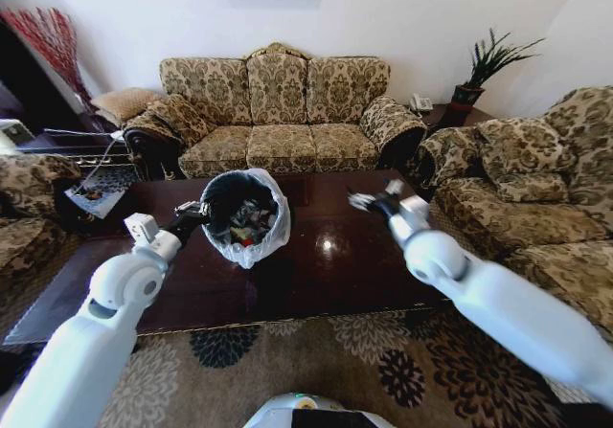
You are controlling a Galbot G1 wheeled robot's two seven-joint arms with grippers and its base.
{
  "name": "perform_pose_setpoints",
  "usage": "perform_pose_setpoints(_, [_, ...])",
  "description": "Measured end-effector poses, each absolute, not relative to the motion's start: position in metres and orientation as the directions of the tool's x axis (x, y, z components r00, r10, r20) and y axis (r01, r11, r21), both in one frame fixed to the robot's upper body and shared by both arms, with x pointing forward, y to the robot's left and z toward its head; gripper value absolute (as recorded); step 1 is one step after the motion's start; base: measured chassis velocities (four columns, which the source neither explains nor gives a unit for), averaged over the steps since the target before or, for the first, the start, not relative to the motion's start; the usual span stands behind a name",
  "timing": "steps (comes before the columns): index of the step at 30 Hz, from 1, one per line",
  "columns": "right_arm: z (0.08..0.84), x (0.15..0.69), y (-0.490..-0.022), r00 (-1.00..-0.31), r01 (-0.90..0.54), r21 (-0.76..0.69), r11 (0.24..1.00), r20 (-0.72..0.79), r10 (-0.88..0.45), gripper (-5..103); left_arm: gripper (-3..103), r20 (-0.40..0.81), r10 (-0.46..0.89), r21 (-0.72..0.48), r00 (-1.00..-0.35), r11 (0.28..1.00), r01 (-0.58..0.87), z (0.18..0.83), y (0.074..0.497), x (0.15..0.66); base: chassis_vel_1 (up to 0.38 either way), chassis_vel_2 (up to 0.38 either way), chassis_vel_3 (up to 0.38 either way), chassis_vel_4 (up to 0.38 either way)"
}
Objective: Move to the front of the table and place the trash on the table into the trash bin.
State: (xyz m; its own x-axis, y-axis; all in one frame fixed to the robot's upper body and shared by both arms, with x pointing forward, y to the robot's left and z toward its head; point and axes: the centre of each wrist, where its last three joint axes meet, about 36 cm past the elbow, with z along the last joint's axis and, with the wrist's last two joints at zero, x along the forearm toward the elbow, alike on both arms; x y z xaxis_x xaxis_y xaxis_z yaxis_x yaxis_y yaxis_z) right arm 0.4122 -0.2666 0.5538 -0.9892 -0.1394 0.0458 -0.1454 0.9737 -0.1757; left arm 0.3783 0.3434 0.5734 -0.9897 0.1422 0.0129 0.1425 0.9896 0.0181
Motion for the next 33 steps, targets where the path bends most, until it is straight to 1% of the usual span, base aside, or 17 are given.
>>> perform_pose_setpoints(2, [0.540, 0.371, -0.272, -0.993, -0.101, -0.148, 0.984, 0.071, -0.092, 100, 1, 0.018, 0.134, 0.010, -0.991, 0.991, 0.134, 0.567, 0.340, 0.374, 0.000, 0.000, 0.000, 0.000])
perform_pose_setpoints(3, [0.540, 0.371, -0.272, -0.993, -0.101, -0.148, 0.984, 0.071, -0.092, 100, 1, 0.018, 0.134, 0.010, -0.991, 0.991, 0.134, 0.567, 0.340, 0.374, 0.000, 0.000, 0.000, 0.000])
perform_pose_setpoints(7, [0.528, 0.331, -0.254, -0.989, -0.127, -0.116, 0.985, 0.091, -0.117, 100, 1, 0.016, 0.132, -0.004, -0.991, 0.991, 0.132, 0.565, 0.335, 0.369, 0.000, 0.000, 0.000, 0.000])
perform_pose_setpoints(12, [0.525, 0.320, -0.239, -0.984, -0.154, -0.083, 0.985, 0.105, -0.146, 100, 1, 0.017, 0.128, -0.008, -0.992, 0.992, 0.128, 0.565, 0.333, 0.362, 0.040, -0.001, -0.045, -0.003])
perform_pose_setpoints(18, [0.525, 0.316, -0.233, -0.981, -0.168, -0.078, 0.983, 0.109, -0.159, 100, 1, 0.017, 0.117, -0.005, -0.993, 0.993, 0.117, 0.567, 0.334, 0.349, 0.154, -0.020, -0.175, 0.054])
perform_pose_setpoints(26, [0.530, 0.314, -0.232, -0.980, -0.179, -0.080, 0.981, 0.099, -0.171, 100, 1, 0.004, 0.103, 0.009, -0.995, 0.995, 0.103, 0.574, 0.340, 0.336, 0.305, -0.132, -0.293, 0.173])
perform_pose_setpoints(33, [0.534, 0.309, -0.230, -0.978, -0.191, -0.078, 0.978, 0.097, -0.184, 100, 1, -0.012, 0.091, 0.016, -0.996, 0.996, 0.090, 0.583, 0.345, 0.325, 0.304, -0.262, -0.316, 0.280])
